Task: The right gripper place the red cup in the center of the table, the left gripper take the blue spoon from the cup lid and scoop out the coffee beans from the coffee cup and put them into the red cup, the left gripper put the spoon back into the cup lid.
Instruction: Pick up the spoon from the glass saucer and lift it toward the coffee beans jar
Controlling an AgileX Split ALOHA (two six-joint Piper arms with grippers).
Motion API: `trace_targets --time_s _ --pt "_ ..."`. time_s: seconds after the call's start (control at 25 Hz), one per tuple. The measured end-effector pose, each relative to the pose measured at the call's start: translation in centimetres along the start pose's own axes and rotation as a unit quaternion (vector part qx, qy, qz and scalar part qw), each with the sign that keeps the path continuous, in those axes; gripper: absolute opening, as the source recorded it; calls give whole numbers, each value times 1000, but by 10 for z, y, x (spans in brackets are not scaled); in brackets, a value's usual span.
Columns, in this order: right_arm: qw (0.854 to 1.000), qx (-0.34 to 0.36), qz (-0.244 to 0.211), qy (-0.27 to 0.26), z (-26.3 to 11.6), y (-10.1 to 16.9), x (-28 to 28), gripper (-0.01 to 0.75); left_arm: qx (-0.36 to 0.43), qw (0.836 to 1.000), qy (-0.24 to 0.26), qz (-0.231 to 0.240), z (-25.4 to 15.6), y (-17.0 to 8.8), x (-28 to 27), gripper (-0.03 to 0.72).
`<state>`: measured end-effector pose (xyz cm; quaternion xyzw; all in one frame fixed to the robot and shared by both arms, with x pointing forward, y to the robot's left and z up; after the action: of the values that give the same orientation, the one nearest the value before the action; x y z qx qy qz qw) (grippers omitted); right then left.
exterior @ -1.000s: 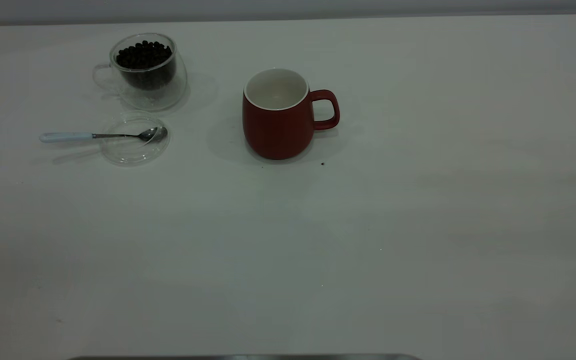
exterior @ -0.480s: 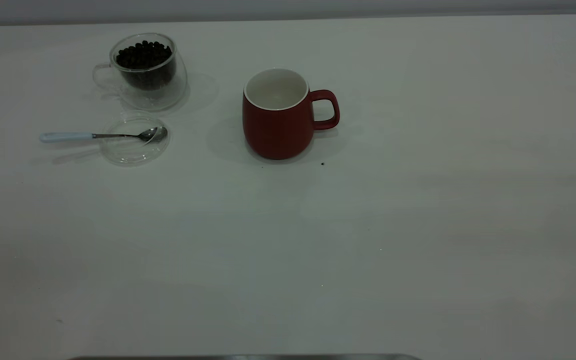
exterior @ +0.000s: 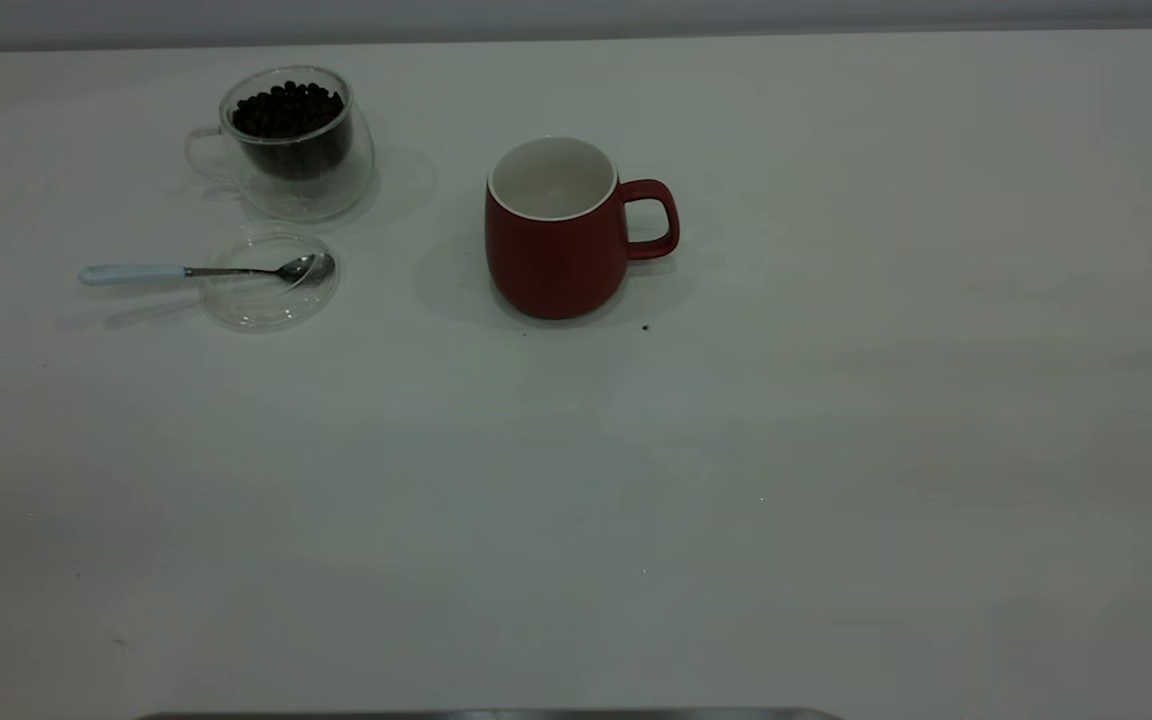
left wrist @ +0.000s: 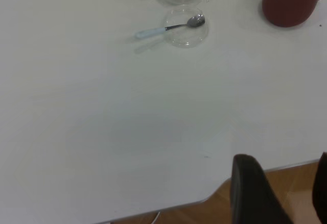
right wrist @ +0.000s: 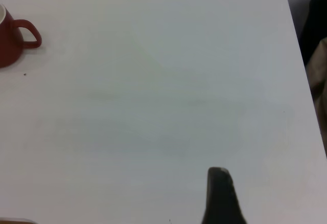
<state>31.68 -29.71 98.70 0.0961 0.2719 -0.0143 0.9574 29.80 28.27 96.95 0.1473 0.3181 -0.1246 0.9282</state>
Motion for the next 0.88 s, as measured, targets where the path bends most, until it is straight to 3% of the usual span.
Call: trace_targets --time_s 0.2,0.4,0.6,0.76,0.88 --pt "1000 0 0 0 0 0 0 531 -15 1000 -1 0 0 0 0 354" --pt "1000 0 0 0 0 0 0 531 -108 994 2 31 14 17 -1 354" --pt "1000 0 0 0 0 0 0 531 -174 975 36 136 47 70 -10 343" --pt "1000 0 0 0 0 0 0 531 -159 954 96 237 74 120 -19 297" --pt "1000 0 0 0 0 0 0 531 -127 937 152 286 94 149 -14 251"
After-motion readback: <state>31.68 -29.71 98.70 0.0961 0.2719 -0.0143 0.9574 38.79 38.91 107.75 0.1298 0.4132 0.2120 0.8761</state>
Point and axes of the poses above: a point on each arm's last joint axis where the gripper is mounted, x pointing out along that axis toward the gripper, y along the wrist's bending axis when the last joint is at zero, z = x × y, the point moved 10 cm from there along x, pointing out along that axis toward the gripper, and after that the axes turned 14 degrees about x, right-handed, at the moved point
